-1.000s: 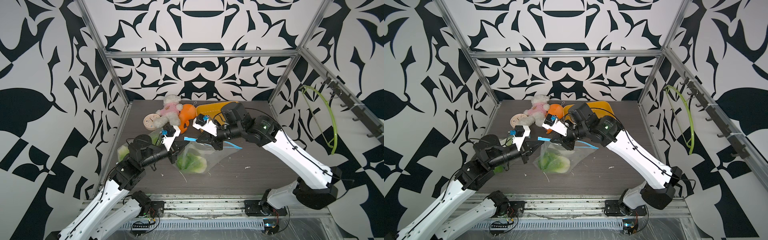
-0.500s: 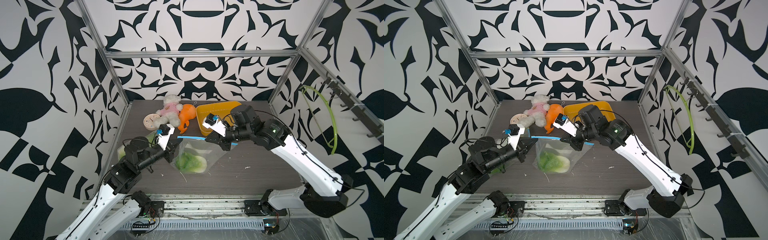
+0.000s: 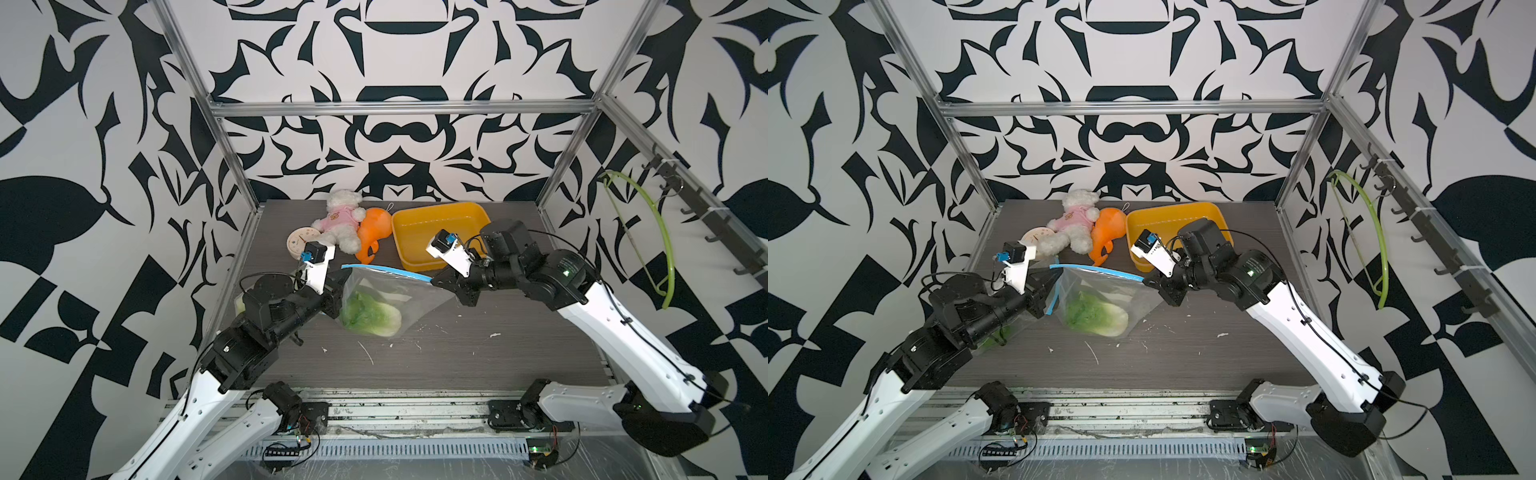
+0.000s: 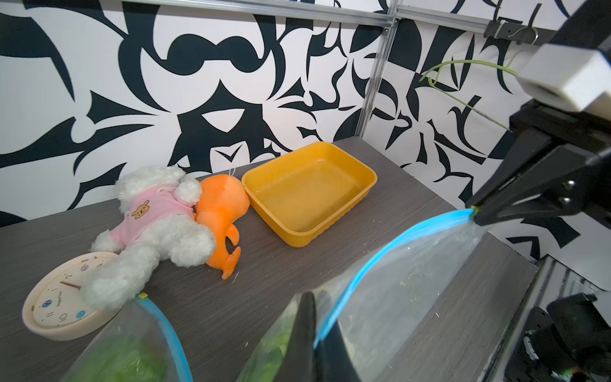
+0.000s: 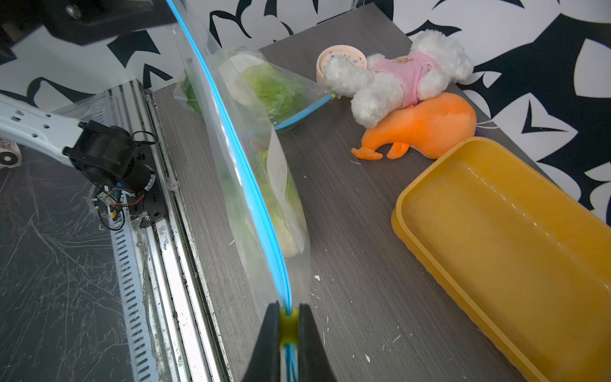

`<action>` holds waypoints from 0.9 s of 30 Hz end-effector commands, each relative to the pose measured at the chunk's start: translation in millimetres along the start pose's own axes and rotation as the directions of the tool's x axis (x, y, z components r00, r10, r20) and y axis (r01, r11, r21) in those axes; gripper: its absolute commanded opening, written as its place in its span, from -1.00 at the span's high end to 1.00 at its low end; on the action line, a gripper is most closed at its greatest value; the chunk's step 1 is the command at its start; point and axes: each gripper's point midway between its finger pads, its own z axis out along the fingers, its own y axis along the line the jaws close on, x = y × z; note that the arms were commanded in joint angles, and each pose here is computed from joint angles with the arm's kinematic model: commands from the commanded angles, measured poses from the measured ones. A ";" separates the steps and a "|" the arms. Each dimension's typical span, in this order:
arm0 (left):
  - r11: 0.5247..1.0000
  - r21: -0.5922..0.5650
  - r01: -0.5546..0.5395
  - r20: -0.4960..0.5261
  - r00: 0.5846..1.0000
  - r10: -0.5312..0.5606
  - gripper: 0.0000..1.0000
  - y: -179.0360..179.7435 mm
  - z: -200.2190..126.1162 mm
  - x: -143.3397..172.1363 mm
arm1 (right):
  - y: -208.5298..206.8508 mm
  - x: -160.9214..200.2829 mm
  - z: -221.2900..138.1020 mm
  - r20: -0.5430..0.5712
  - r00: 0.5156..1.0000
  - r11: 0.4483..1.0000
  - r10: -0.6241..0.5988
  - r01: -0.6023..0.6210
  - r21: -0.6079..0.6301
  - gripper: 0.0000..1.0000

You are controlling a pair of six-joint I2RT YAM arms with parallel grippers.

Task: Put the chinese cabbages into a zipper bag and zip it
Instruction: Zip the zipper on the zipper food storage bag.

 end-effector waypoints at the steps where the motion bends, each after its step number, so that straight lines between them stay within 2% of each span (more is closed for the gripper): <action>1: 0.994 -0.107 0.024 0.090 0.996 -0.015 1.00 17.9 -15.5 -27.4 | -15.3 30.2 -13.6 -0.083 0.995 0.993 0.064 -0.055 0.107 1.00; 8: 0.991 -0.127 0.031 0.089 0.996 -0.020 1.00 21.2 -13.4 -27.9 | -22.4 51.3 -15.3 -0.144 0.986 0.984 0.090 -0.066 0.163 1.00; 15: 0.990 -0.135 0.034 0.076 0.997 -0.024 1.00 22.6 -9.8 -27.5 | -25.0 54.0 -14.8 -0.182 0.979 0.983 0.092 -0.061 0.171 1.00; 19: 0.994 -0.101 0.033 0.079 0.997 -0.025 1.00 16.5 -8.4 -28.8 | -17.9 44.6 -15.1 -0.150 0.985 0.989 0.087 -0.068 0.128 0.98; 23: 0.998 -0.054 0.033 0.072 0.997 -0.029 1.00 8.5 -1.8 -28.8 | -5.5 21.3 -15.0 -0.071 0.993 0.994 0.098 -0.095 0.044 0.69; 27: 0.999 0.009 0.032 0.080 0.996 -0.033 1.00 -2.1 4.2 -30.5 | 0.1 6.2 -6.3 -0.040 0.994 0.994 0.106 -0.107 -0.021 0.26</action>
